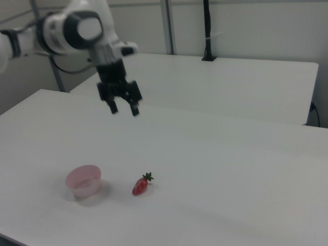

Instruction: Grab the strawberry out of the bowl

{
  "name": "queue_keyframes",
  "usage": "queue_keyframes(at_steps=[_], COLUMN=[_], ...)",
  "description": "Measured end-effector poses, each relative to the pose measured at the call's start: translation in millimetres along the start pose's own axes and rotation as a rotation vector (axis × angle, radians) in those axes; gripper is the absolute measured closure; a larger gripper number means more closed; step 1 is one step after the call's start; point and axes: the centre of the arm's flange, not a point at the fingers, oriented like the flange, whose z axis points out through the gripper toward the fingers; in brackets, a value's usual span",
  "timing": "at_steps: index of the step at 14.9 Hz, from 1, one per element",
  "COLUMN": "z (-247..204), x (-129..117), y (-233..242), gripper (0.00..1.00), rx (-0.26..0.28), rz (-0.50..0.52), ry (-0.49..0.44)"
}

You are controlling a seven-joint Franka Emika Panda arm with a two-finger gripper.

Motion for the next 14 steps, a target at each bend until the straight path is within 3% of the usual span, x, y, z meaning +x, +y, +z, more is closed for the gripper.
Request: queue_keyframes(at_steps=[3,6,9,14], z=[-54,-83,-86,-76], x=[-27,-48,-49,-35], y=[-20,-32,-24,-23], gripper=[0.00,0.00,0.00,0.00], rx=[0.003,0.091,0.161,0.173], rz=[-0.026,-0.025,0.000,0.014], ry=[0.046,0.070,0.079,0.128])
